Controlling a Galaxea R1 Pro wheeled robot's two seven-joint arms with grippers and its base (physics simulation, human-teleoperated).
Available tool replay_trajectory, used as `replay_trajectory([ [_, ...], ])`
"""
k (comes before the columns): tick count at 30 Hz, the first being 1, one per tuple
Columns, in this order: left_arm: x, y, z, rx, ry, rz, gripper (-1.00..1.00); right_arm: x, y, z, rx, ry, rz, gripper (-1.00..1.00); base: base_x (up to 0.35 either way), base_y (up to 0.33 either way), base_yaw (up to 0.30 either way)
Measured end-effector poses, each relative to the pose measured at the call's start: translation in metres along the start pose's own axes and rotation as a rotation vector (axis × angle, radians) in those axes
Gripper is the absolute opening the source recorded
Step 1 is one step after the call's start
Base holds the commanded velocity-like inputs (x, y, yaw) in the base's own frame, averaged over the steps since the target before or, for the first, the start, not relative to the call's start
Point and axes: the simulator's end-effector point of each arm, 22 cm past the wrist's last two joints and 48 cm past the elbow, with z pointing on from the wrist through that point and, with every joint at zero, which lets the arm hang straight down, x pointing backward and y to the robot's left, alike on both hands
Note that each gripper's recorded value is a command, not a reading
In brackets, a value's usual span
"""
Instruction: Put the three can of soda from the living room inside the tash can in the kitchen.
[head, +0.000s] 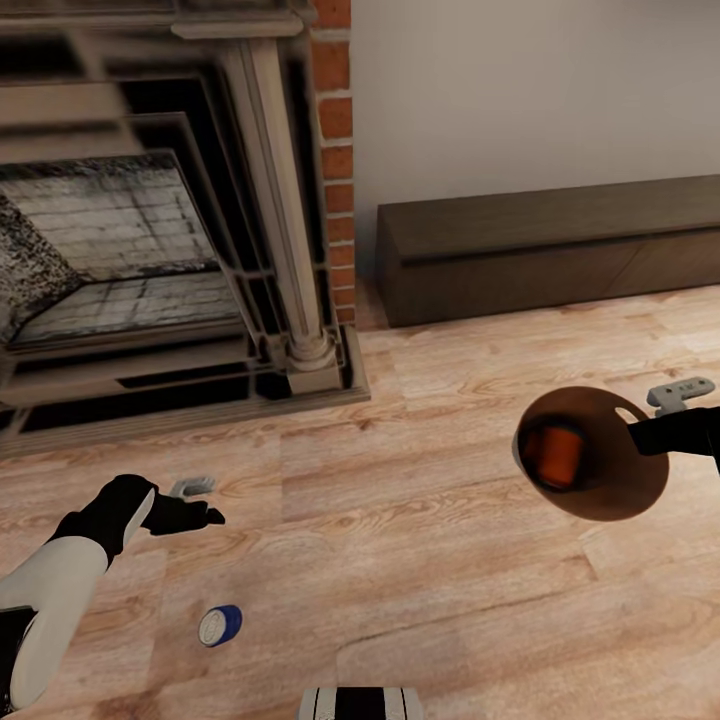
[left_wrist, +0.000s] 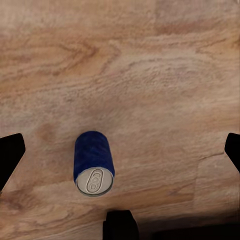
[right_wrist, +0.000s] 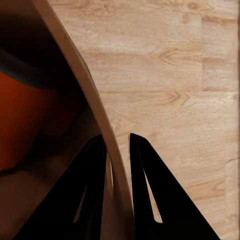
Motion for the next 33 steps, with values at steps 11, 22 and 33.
replay_trajectory([
  [11,0.003,0.005,0.025,-0.001,-0.011,0.009,1.00,-0.015,0.005,-0.003,0.031,-0.082,-0.027,-1.00,0.000,0.000,0.000],
  [22,0.018,0.019,0.056,-0.033,-0.011,0.018,1.00,-0.039,0.006,-0.009,-0.029,-0.157,-0.029,-1.00,0.000,0.000,0.000],
  [33,0.043,0.028,0.088,-0.042,0.037,0.007,1.00,-0.033,-0.003,-0.010,-0.014,-0.079,-0.084,-1.00,0.000,0.000,0.000],
])
